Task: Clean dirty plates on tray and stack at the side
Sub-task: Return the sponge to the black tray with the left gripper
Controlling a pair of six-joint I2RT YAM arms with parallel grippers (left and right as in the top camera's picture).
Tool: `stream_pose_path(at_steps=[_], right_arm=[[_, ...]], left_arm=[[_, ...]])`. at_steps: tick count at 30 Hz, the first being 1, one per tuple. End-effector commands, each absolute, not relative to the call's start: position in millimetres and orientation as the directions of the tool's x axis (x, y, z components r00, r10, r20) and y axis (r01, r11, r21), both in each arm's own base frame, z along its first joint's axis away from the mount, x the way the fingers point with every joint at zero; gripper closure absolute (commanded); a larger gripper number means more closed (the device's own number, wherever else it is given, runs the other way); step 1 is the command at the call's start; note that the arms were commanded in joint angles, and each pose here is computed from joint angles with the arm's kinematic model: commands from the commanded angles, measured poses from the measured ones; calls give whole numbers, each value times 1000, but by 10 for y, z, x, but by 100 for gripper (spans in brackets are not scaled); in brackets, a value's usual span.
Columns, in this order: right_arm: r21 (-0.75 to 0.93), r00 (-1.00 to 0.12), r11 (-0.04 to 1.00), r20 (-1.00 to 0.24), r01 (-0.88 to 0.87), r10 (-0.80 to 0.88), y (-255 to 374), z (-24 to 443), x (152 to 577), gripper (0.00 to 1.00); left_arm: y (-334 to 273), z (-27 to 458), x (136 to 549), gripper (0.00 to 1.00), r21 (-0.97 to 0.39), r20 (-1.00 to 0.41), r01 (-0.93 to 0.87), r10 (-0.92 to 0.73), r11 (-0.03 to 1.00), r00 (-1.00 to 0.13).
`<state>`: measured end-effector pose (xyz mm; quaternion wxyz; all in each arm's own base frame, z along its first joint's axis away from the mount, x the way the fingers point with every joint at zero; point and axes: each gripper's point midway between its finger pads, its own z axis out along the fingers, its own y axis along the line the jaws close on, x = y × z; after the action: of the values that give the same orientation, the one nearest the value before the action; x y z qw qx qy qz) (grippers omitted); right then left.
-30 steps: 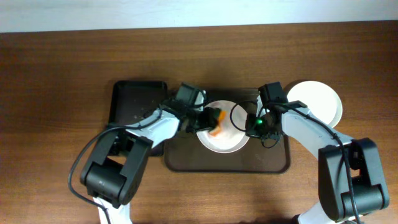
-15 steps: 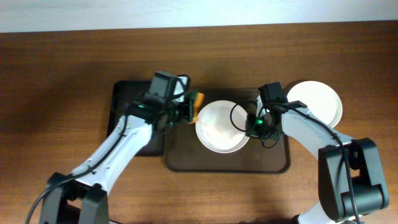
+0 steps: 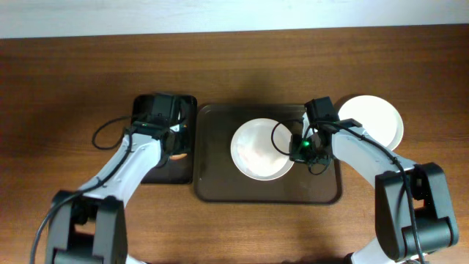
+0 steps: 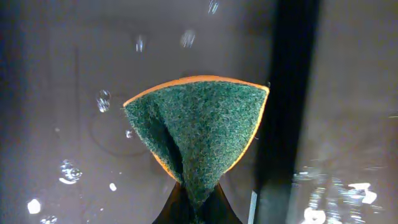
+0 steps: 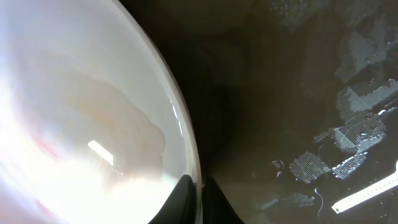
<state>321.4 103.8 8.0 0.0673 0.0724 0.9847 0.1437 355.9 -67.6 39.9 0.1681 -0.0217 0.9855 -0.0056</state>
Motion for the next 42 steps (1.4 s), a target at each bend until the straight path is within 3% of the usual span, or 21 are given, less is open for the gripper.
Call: stream_pose_path(at_steps=[1,3,5,10,12,14,15,17,23,25,26,27,33,34,35,37,42], right_arm=[[278,-983,953,-102,117,151,1034,40,3178,92],[278,-983,953,-102,117,151,1034,40,3178,91],[278,-983,953,-102,117,151,1034,40,3178,91],[279,-983,953,-102,117,151,1034,40,3178,91],[279,-983,953,-102,117,151,1034,40,3178,91],[278,-983,953,-102,118,151,1034,40,3178,91],[278,-983,953,-102,118,151,1034,40,3178,91],[278,-983,953,-102,117,151,1034,40,3178,91],[278,-983,953,-101,118,151,1034,39,3175,91],[278,-983,953,-102,118,151,1033,40,3177,91],[278,-983,953,-101,118,151,1034,40,3177,91],[278,-983,953,-101,118,151,1034,40,3176,91],[278,-984,953,-100,118,151,1033,39,3172,91],[278,-984,953,-98,118,151,1033,38,3168,91],[277,-984,953,-95,120,151,1032,37,3161,91],[276,-984,954,-95,118,150,1031,36,3159,93],[278,-989,960,-127,43,81,1051,80,3209,96]], left_arm=[[-593,109,3457,97,34,-255,-32,-23,999,-967],[-592,56,3453,62,37,-245,-32,-22,999,-969],[-588,31,3466,42,41,-246,-33,-22,999,-969],[-522,-56,3546,36,83,-265,-46,-22,995,-964],[-537,-92,3605,43,79,-281,-47,-23,996,-959],[-554,-91,3679,58,71,-308,-48,-24,996,-951],[-559,-81,3710,68,67,-320,-50,-26,997,-947],[-577,-46,3794,100,58,-353,-52,-28,997,-935],[-598,148,3961,100,55,-397,-34,-10,998,-918],[-599,216,3954,51,55,-395,-34,-10,998,-919],[-596,202,3907,43,56,-377,-31,-8,998,-926],[-608,173,3833,42,49,-345,-24,-6,999,-938],[-626,61,3462,48,30,-191,-4,2,1000,-982],[-636,59,3457,53,24,-189,-3,2,1000,-982],[-650,60,3459,64,16,-189,-1,2,1000,-982],[-676,57,3448,97,1,-184,2,2,1000,-983],[-663,49,3402,100,7,-165,2,3,1000,-986]])
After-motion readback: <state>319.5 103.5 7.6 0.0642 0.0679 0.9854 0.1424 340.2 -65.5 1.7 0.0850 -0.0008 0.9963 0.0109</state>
